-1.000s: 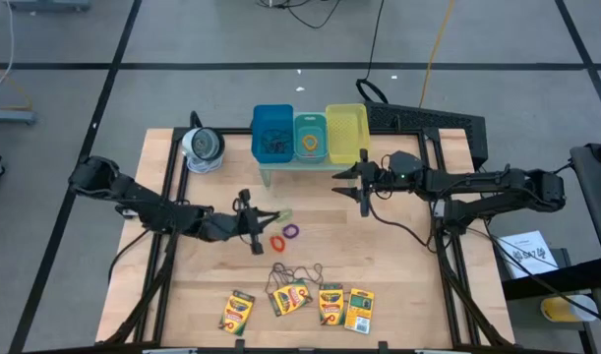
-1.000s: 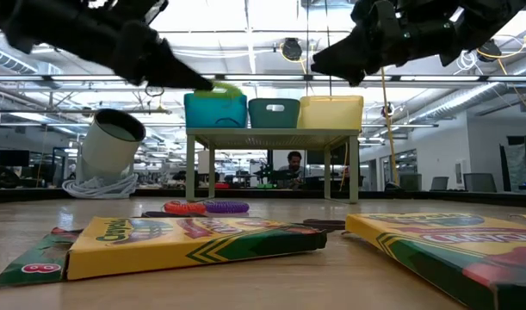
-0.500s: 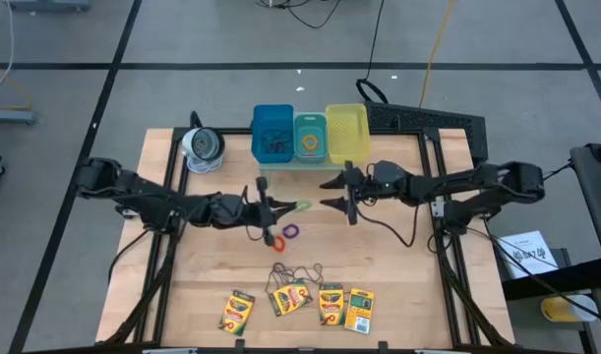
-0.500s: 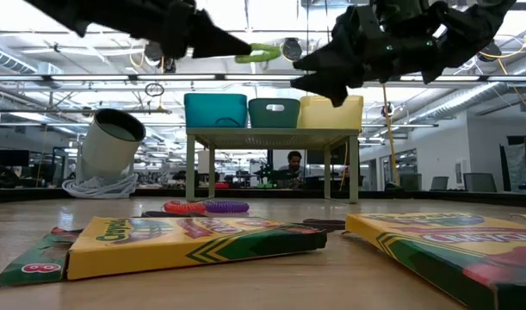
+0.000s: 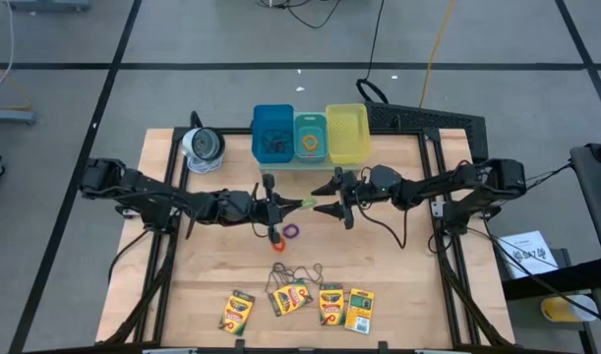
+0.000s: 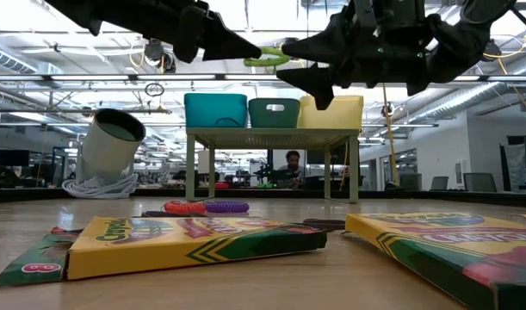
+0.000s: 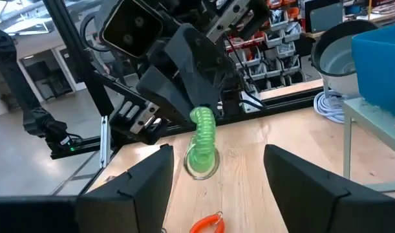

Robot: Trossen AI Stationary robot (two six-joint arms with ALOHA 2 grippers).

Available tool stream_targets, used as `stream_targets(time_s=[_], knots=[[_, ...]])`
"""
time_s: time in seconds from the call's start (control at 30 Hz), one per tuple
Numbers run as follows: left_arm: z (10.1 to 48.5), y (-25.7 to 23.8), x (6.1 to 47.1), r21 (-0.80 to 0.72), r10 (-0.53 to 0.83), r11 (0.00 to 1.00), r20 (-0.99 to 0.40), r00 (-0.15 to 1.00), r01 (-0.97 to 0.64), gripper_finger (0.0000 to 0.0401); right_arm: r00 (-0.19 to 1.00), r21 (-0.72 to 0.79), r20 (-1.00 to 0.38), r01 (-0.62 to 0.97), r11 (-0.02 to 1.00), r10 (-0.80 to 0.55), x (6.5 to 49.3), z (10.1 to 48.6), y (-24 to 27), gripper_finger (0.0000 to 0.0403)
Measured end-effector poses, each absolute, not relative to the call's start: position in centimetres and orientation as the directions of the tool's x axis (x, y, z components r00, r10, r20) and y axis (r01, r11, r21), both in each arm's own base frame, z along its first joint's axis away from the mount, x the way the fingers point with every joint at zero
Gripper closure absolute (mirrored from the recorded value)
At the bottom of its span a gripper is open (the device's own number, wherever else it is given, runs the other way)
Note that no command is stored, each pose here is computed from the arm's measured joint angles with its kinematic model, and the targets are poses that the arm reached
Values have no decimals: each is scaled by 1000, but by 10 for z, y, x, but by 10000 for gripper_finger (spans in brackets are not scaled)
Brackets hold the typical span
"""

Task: Pick & Place Office Desk Supplies
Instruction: Put the green spring keychain into the green bin on the shelf

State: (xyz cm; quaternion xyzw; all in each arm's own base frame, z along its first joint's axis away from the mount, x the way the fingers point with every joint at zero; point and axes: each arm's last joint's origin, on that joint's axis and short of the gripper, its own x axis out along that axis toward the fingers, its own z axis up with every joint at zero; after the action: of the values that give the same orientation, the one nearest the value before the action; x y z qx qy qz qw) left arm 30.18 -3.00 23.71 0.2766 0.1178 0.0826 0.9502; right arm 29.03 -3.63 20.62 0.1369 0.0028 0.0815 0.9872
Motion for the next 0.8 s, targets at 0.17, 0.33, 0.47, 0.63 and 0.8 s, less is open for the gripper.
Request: stream_targets(time_s=[0.17, 0.33, 0.47, 0.63, 0.8], knots=[[237, -30, 302, 543, 220, 835, -179, 959, -90, 375, 987, 269, 14, -158, 950, 161, 293, 202, -37, 195], [237, -30, 302, 543, 220, 835, -181, 958, -89, 394, 987, 266, 23, -161, 951, 160, 293, 203, -37, 235], [237, -30, 302, 541, 220, 836, -181, 959, -90, 379, 986, 261, 37, -165, 951, 160, 293, 205, -37, 276], [237, -30, 302, 538, 224, 838, -180, 958, -95, 371, 986, 253, 38, -164, 953, 160, 293, 205, -37, 331], [237, -30, 302, 537, 225, 838, -180, 958, -95, 380, 986, 224, 37, -164, 961, 160, 293, 205, -37, 384]])
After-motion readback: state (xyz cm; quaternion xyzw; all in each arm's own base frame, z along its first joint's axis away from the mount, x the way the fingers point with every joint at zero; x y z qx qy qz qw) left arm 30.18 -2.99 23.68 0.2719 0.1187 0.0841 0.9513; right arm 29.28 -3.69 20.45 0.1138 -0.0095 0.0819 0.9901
